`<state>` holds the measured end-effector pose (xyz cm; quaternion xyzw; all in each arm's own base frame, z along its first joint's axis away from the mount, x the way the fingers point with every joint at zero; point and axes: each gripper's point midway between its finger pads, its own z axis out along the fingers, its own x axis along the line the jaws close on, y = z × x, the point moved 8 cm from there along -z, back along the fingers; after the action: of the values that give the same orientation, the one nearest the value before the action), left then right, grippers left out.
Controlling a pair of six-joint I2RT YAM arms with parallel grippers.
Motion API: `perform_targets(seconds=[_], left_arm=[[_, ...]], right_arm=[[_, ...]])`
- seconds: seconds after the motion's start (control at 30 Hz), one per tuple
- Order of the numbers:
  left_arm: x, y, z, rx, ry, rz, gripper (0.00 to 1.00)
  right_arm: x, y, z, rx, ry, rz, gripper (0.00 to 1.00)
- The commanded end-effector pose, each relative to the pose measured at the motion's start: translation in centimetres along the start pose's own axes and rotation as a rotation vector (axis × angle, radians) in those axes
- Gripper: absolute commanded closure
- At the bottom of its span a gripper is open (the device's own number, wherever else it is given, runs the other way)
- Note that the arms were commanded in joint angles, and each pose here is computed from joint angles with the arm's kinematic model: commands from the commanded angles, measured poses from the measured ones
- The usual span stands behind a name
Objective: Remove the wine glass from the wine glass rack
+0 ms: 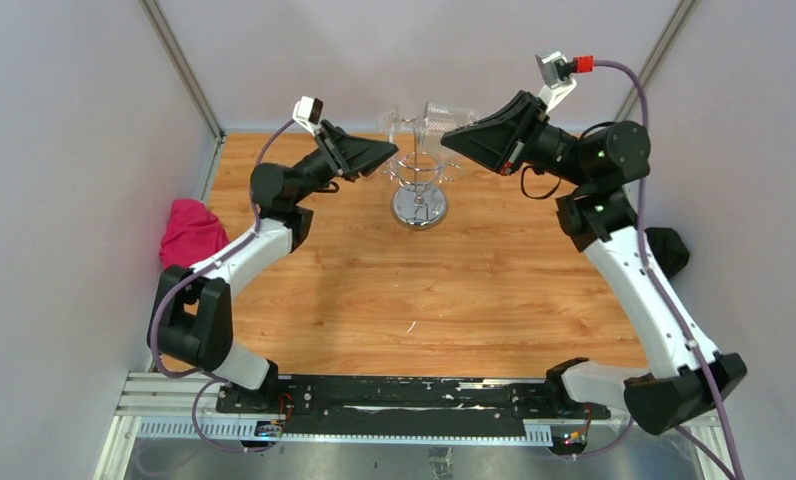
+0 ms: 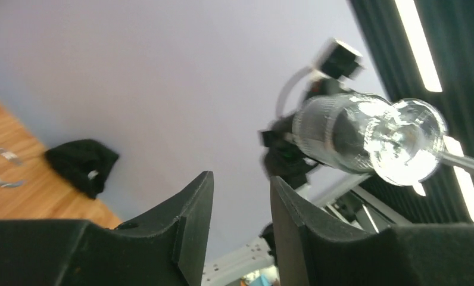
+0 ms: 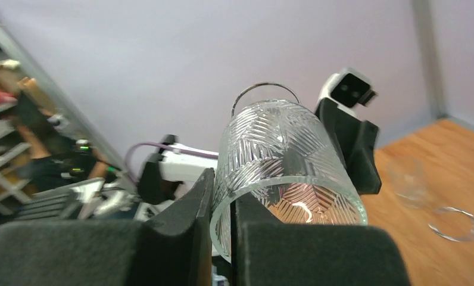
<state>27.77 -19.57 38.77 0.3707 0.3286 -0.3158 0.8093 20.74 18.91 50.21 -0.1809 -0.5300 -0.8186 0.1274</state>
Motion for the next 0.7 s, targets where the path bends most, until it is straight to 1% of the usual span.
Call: perform_targets(seconds=[0.0, 0.03, 0.07, 0.1, 0.17, 0.2, 0.27, 0.33, 0.4, 0.43, 0.53, 0.67], left_arm=[[2.4, 0.8, 0.8, 0.047, 0.309, 0.151, 0.55], [2.8, 1.1, 0.7, 0.044, 0.391, 0.174, 0.55], [3.4, 1.2, 0.2, 0.052, 0.508, 0.178, 0.55], [3.5, 1.7, 0.0, 0.038, 0.595, 0.218, 0.55], [3.5, 2.5, -0.7, 0.040, 0.769, 0.307, 0.56], [3.2, 2.6, -1.1, 0.046, 0.845, 0.312, 0.56], [2.8, 3.5, -2.1, 0.013, 1.005, 0.391, 0.56], [2.1, 4.0, -3.0, -0.009, 1.105, 0.452, 0.56], [1.8, 4.2, -4.2, -0.028, 1.204, 0.483, 0.56], [1.6, 4.6, -4.8, -0.057, 1.257, 0.512, 0.58], [1.1, 5.1, -6.0, -0.089, 1.369, 0.566, 0.60], [-0.3, 6.2, -6.8, -0.129, 1.499, 0.652, 0.60]], right_arm=[[-0.1, 0.1, -2.1, 0.079, -0.287, -0.186, 1.00], [0.1, 0.2, -2.5, 0.085, -0.327, -0.196, 1.00], [0.2, 0.3, -2.8, 0.091, -0.370, -0.212, 1.00], [0.2, 0.4, -3.2, 0.097, -0.411, -0.225, 1.00], [0.1, 0.4, -3.9, 0.118, -0.503, -0.235, 1.00], [-0.1, 0.5, -4.2, 0.120, -0.544, -0.251, 1.00], [-0.5, 0.6, -5.0, 0.136, -0.641, -0.270, 1.00], [-0.8, 0.8, -5.8, 0.160, -0.731, -0.295, 1.00], [-1.4, 0.9, -6.6, 0.174, -0.823, -0.314, 1.00], [-1.7, 0.9, -6.9, 0.185, -0.863, -0.320, 1.00], [-2.5, 1.1, -7.7, 0.214, -0.960, -0.332, 1.00], [-3.6, 1.6, -8.6, 0.265, -1.098, -0.332, 1.00]])
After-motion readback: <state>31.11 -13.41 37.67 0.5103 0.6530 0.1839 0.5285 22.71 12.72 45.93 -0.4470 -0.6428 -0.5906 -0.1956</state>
